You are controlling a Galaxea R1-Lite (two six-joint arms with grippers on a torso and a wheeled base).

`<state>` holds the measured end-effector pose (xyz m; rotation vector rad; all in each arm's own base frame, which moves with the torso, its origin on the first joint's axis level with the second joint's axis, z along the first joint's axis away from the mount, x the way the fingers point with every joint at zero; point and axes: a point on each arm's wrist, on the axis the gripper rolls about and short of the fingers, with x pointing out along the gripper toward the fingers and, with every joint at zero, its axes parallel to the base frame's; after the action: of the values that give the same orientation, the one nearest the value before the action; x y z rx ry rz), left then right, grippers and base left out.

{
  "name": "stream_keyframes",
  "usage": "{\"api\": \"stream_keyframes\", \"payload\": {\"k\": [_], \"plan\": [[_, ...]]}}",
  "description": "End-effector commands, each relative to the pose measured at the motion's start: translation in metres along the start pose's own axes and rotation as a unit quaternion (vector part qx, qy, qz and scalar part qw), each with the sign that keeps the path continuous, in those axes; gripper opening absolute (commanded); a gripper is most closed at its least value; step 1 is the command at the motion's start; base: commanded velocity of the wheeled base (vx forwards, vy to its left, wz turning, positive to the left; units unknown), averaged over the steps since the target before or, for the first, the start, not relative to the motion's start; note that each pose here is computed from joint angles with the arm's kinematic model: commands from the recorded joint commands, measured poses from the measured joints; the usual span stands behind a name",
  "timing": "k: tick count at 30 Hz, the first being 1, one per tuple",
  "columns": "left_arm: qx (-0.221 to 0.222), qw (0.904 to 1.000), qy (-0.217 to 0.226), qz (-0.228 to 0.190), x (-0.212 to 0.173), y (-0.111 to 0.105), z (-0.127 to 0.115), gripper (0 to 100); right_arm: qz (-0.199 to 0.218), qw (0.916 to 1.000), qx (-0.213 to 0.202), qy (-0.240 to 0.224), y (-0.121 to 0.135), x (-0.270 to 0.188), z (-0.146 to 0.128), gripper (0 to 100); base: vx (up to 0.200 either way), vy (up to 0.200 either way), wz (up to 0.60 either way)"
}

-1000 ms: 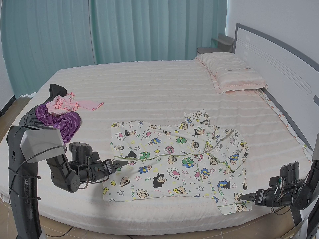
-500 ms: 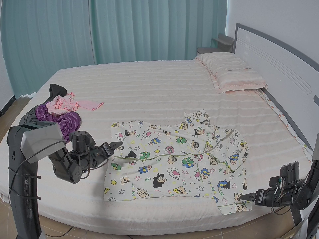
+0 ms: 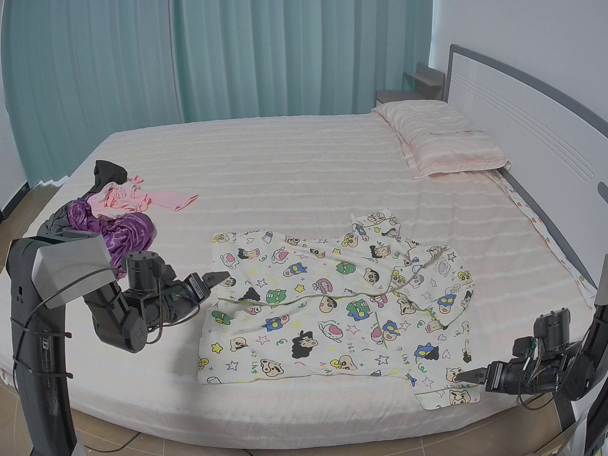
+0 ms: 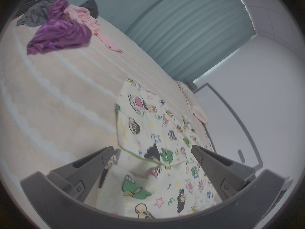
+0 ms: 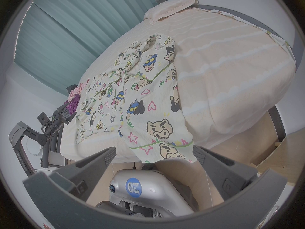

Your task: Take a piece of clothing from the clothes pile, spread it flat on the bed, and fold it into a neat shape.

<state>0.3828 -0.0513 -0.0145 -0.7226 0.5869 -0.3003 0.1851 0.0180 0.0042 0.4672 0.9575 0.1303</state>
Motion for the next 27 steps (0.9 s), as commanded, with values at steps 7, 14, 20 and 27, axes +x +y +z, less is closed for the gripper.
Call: {"api": "stream_keyframes", "payload": {"k": [7,14,20,27], "plan": [[0.052,0.9963,0.063,0.025,0.011,0.012,-0.030,100,-0.003,1.0000,0.002,0.009,-0.001,-0.002,-0.005,100,0.000,0.000,0.00],[0.058,0.9954,0.070,0.028,0.007,0.012,-0.034,100,-0.003,0.9999,0.002,0.010,-0.001,-0.001,-0.005,100,0.000,0.000,0.00],[0.062,0.9948,0.080,0.010,0.009,0.005,-0.037,100,-0.003,0.9999,0.002,0.010,-0.001,-0.001,-0.005,100,0.000,0.000,0.00],[0.067,0.9932,0.094,-0.014,0.008,-0.004,-0.039,100,-0.004,0.9999,0.002,0.012,-0.002,0.000,-0.005,100,0.000,0.000,0.00]]}}
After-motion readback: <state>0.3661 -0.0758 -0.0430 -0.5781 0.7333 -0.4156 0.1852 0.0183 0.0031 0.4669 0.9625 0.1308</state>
